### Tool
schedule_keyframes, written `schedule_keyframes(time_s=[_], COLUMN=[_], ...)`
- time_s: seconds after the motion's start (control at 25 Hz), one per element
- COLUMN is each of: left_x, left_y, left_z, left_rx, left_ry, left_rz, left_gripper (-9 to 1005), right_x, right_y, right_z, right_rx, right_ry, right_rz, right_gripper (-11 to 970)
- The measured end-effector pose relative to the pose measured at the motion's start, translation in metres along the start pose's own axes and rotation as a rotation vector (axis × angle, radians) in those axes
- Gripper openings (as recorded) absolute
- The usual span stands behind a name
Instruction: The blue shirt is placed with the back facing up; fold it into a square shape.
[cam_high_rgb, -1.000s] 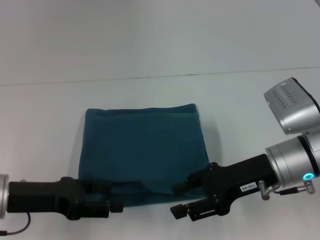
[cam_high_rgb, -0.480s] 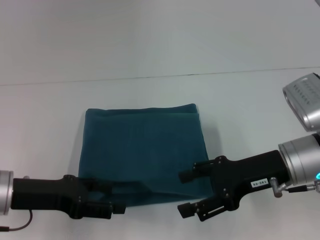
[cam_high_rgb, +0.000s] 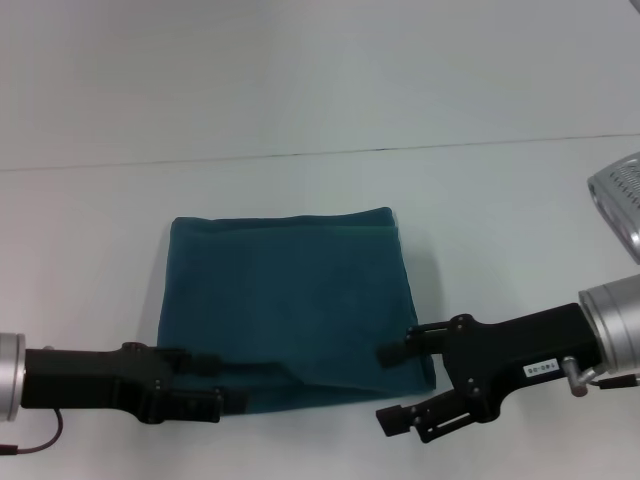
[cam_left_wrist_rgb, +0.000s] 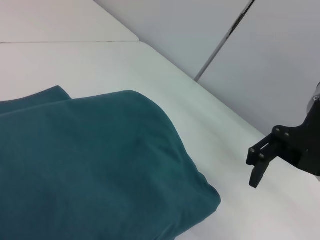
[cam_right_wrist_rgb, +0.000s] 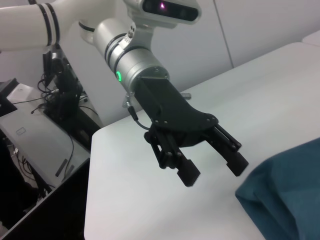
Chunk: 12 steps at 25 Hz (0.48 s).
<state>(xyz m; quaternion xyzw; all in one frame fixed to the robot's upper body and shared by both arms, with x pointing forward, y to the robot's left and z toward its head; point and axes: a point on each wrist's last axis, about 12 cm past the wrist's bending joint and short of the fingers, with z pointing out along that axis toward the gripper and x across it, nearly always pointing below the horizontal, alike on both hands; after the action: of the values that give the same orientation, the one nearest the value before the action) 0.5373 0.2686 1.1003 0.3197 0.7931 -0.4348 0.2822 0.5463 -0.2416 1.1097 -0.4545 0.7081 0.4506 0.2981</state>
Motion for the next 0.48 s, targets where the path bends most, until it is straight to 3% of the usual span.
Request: schedule_keyframes(time_s=[0.48], left_x=[0.0015], left_y=[-0.0029], left_z=[0.0011], left_rx=[0.025], left_ry=[0.012], left_rz=[-0.024], left_gripper=[849], right_x=[0.0029], right_y=[-0.0029], right_z=[-0.01], right_rx=[0.04], right_ry=[0.005], right_rz=[0.009], right_gripper=[946])
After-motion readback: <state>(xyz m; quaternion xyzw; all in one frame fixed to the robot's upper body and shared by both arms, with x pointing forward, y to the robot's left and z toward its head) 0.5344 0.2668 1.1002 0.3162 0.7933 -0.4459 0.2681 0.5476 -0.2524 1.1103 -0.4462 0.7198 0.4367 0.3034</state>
